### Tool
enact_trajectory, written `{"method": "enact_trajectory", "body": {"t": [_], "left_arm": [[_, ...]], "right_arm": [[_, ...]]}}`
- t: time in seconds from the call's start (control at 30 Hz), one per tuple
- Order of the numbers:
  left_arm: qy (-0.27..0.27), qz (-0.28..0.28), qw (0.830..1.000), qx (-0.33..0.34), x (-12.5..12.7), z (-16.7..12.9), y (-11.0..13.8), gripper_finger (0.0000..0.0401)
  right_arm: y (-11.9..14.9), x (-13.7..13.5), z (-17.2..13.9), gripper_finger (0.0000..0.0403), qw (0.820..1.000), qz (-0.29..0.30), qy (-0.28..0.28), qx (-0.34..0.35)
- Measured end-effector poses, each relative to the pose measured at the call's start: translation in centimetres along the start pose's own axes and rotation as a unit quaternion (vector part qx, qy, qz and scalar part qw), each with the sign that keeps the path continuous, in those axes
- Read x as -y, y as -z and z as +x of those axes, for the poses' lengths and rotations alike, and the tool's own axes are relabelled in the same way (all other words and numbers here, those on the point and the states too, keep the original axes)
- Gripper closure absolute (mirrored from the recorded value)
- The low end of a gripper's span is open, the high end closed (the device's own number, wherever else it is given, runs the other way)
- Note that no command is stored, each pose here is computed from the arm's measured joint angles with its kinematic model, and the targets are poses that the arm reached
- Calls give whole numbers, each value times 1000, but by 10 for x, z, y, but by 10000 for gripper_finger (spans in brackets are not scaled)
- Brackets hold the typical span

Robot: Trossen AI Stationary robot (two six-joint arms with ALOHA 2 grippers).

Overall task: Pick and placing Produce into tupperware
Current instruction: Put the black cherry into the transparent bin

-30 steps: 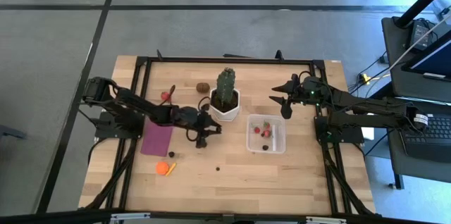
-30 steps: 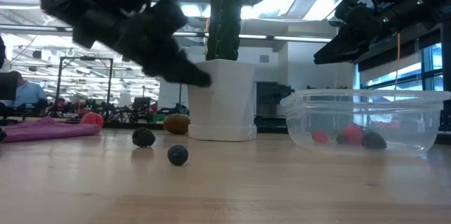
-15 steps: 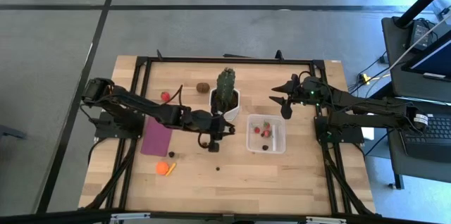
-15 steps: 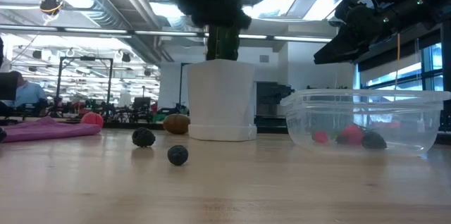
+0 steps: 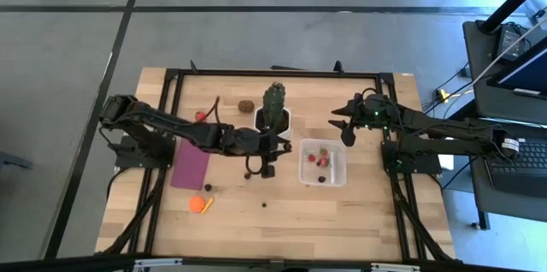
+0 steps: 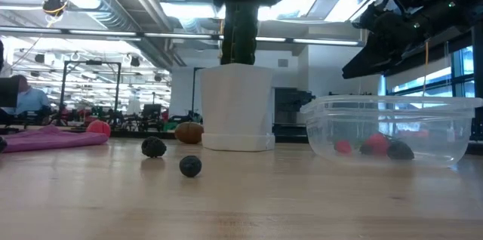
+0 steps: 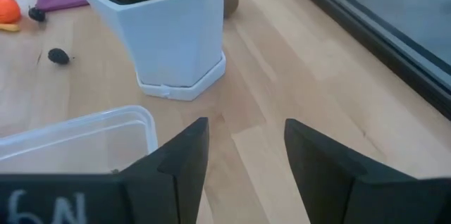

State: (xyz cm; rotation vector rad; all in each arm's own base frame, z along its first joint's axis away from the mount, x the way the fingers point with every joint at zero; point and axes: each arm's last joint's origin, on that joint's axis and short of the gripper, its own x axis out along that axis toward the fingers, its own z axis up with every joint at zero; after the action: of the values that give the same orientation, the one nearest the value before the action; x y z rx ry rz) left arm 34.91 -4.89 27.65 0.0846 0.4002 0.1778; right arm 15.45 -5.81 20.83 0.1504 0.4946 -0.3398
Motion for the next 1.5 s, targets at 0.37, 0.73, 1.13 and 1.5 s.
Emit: {"method": "enact_trajectory", "body": {"t": [0.37, 0.73, 1.13, 1.5], "left_arm": [[-40, 33, 999, 3, 4, 21, -13, 302], [-47, 51, 995, -68, 21, 86, -12, 302], [-15, 47, 991, -125, 39, 144, 26, 297], [7, 29, 988, -149, 39, 151, 37, 281]], "right_arm": [[0, 0, 0, 214, 1000, 1, 0, 0], [3, 0, 0, 214, 1000, 12, 0, -15], [7, 0, 0, 214, 999, 28, 2, -38], [8, 0, 0, 215, 998, 41, -1, -40]]}}
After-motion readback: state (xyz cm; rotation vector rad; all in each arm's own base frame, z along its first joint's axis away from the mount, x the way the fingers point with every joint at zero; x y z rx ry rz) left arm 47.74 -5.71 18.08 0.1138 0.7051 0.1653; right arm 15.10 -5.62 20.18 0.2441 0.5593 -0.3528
